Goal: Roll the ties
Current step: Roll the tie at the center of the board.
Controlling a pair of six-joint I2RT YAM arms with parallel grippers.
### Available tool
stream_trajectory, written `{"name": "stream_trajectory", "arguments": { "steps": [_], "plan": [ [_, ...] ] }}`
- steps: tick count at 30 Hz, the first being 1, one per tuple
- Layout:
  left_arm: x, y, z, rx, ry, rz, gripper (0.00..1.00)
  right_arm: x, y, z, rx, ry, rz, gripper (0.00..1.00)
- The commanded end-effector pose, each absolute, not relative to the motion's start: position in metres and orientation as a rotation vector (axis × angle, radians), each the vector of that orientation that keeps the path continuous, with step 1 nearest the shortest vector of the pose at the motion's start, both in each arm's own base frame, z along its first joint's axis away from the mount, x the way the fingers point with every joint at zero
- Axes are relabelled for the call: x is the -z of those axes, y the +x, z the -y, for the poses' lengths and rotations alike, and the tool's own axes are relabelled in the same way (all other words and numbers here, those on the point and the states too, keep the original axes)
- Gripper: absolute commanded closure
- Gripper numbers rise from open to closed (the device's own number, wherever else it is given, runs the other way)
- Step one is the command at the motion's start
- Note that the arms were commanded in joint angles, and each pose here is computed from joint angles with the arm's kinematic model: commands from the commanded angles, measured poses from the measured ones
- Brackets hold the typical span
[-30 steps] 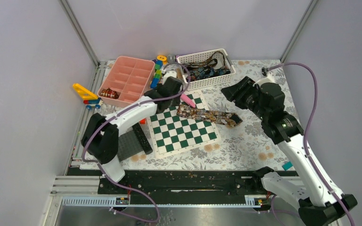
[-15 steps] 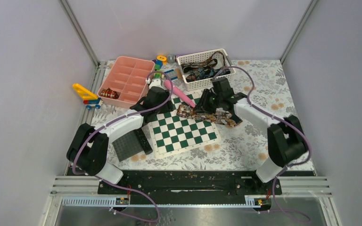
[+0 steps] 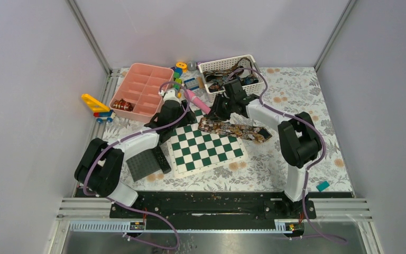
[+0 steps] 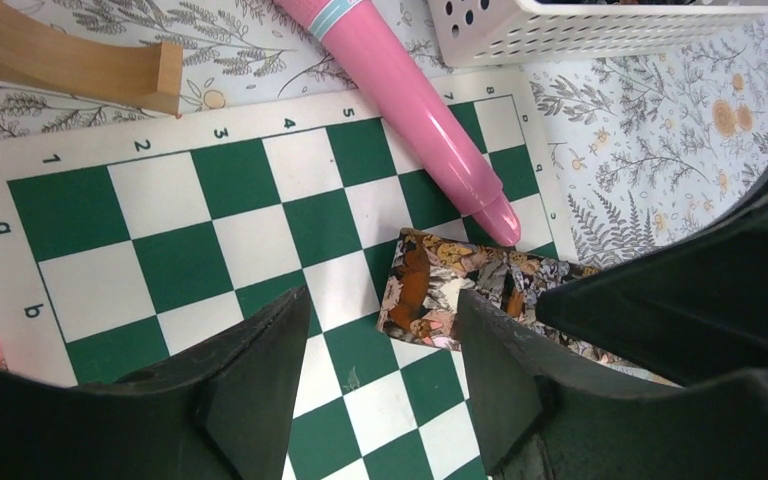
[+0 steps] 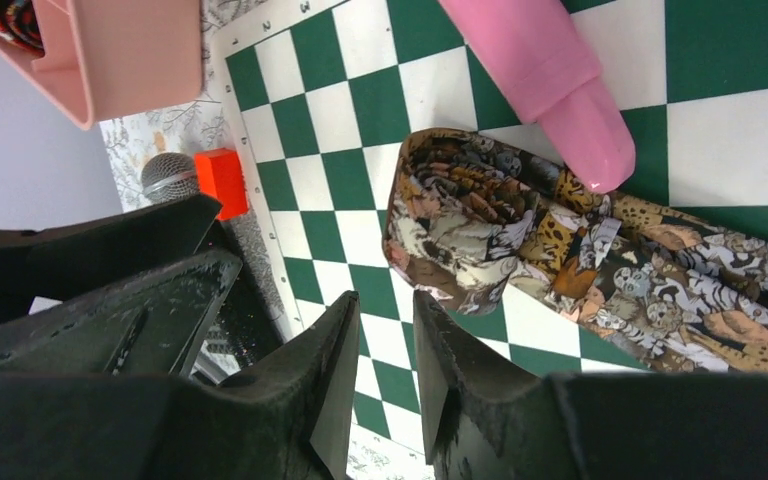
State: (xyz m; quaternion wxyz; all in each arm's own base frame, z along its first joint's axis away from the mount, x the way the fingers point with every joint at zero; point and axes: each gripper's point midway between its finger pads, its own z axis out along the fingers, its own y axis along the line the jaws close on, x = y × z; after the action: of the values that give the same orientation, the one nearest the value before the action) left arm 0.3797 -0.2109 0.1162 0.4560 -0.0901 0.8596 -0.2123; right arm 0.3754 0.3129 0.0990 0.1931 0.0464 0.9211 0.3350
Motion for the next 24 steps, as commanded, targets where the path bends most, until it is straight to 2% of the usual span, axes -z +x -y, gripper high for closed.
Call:
{"name": "stream_trajectory", "arguments": {
  "steps": [1, 24],
  "plan": [
    [-0.123, 0.387, 0.218, 0.607, -0.247, -2.058, 0.42, -0.096, 0.382, -0.318, -0.912, 0.085, -2.596, 0.67],
    [-0.091, 0.39, 0.239, 0.686, -0.196, -2.12, 0.4, -0.045, 0.39, -0.299, -0.685, 0.176, -2.686, 0.69]
  ]
}}
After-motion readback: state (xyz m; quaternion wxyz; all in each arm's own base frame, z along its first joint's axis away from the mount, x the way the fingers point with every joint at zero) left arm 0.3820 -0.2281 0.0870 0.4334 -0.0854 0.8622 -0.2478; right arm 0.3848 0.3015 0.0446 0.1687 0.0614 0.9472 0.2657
